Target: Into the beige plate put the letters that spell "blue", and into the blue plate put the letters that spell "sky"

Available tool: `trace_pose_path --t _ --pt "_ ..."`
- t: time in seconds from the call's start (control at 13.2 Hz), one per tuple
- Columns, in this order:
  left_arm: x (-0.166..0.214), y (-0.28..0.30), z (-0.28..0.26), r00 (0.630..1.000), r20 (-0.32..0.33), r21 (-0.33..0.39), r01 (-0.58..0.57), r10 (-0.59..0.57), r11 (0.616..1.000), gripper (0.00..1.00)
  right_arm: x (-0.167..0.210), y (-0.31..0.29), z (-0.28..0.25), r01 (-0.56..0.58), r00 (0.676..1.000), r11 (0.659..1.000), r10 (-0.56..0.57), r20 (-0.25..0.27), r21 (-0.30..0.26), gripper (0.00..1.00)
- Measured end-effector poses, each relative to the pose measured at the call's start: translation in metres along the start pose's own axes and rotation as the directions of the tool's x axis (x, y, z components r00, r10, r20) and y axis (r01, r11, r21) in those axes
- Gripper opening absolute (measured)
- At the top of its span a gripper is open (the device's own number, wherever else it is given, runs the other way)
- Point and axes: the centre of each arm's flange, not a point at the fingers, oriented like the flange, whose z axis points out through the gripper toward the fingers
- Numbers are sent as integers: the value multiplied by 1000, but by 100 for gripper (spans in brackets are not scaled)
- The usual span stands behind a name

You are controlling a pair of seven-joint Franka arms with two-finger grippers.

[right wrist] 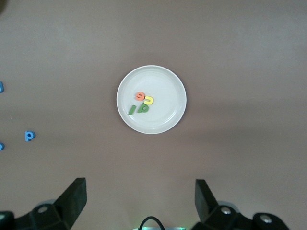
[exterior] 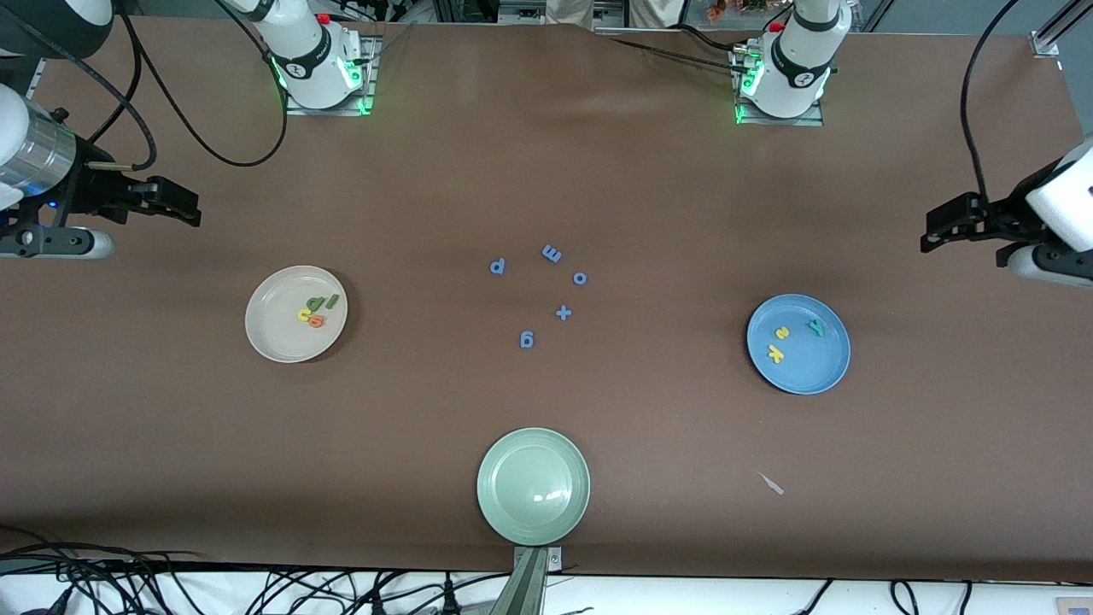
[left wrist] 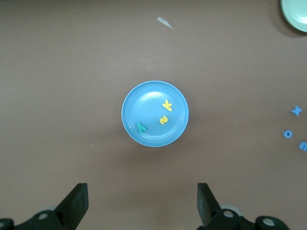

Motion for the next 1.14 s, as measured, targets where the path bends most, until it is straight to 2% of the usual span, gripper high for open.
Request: trace_pose_path --t 0.23,0.53,1.14 --pt "-17 27 2 998 4 22 64 -64 998 100 0 -2 -4 5 1000 1000 -5 -9 -7 100" --pt "-59 26 -6 995 -63 28 80 -78 996 100 -1 -4 -5 12 1000 1000 -12 -10 -8 100" --pt "-63 27 -3 995 -64 29 77 -75 997 100 -1 -5 -4 22 1000 1000 -22 -8 -8 100"
